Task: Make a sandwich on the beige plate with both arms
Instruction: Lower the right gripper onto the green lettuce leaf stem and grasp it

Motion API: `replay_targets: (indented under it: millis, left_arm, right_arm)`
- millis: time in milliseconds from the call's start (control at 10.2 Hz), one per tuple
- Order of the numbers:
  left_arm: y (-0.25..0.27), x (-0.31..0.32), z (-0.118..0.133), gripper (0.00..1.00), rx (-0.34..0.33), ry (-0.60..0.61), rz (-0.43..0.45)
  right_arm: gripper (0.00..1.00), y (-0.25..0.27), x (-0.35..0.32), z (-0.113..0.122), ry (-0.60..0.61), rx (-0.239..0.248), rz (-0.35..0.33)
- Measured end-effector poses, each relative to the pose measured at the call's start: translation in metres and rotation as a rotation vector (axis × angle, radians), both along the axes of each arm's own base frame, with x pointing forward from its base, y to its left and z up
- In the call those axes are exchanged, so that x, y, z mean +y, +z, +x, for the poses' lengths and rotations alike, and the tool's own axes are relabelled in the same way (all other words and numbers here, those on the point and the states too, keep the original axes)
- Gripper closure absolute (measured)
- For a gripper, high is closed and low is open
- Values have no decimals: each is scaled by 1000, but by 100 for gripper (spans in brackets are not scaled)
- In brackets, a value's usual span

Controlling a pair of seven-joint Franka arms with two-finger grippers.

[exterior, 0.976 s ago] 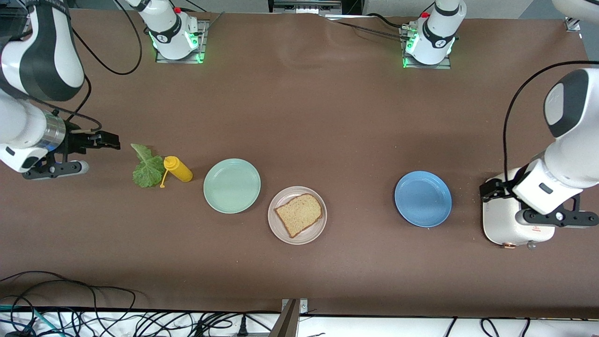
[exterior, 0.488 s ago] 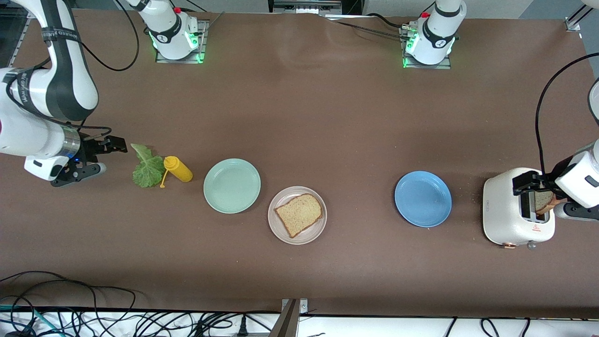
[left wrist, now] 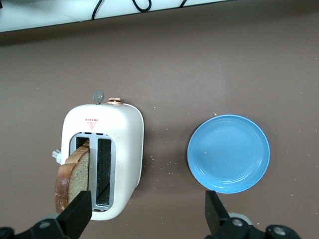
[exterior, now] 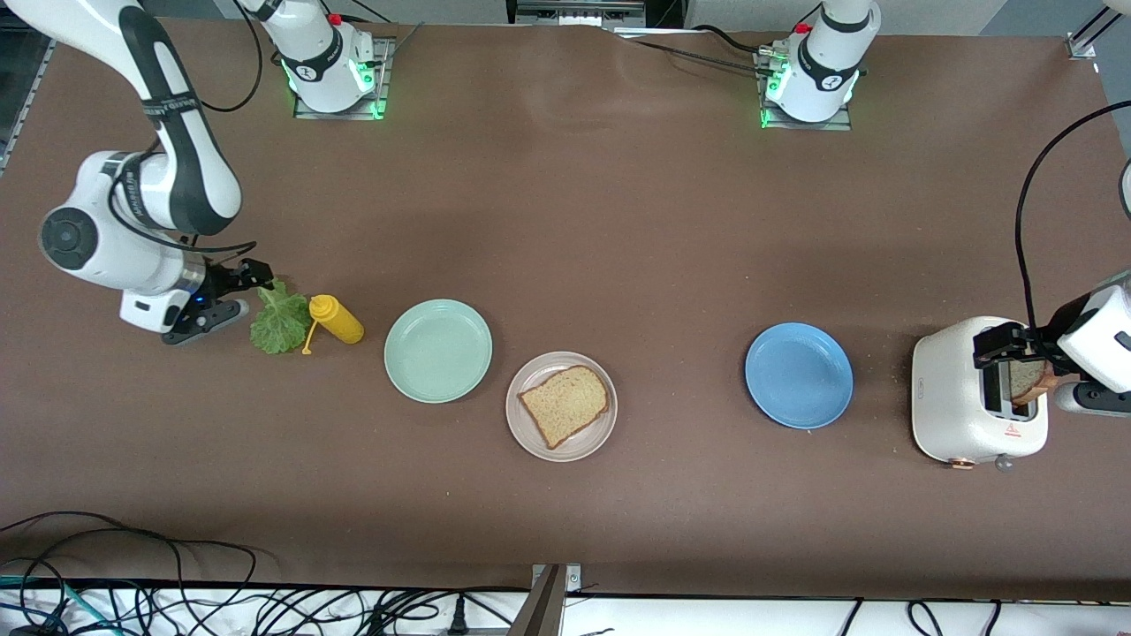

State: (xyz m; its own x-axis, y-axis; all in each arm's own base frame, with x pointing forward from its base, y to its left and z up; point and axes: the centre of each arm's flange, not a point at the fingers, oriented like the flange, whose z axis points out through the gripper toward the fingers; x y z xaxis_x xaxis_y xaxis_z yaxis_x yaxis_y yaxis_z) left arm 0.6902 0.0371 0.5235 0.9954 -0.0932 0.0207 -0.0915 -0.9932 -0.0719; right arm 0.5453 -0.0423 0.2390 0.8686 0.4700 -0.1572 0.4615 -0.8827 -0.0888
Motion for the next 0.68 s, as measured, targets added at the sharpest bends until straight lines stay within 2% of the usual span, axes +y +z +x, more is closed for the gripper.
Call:
replay_targets:
  millis: [293,390,488,683]
  left_arm:
    - [17,-2,-4,0,-26,-2,5]
    - [23,-3,-5,0,-36,-3,5]
    - [29,-4,-6,0,-45,-3,2]
    - [40,-2,-9,0,-62,8,-21]
  right_arm:
    - [7,-38,-9,-6,56,31,17]
    - [22,-49,-8,-8,67,43,21]
    - [22,-55,-8,-9,80,50,24]
    - [52,-54,-8,-7,96,46,27]
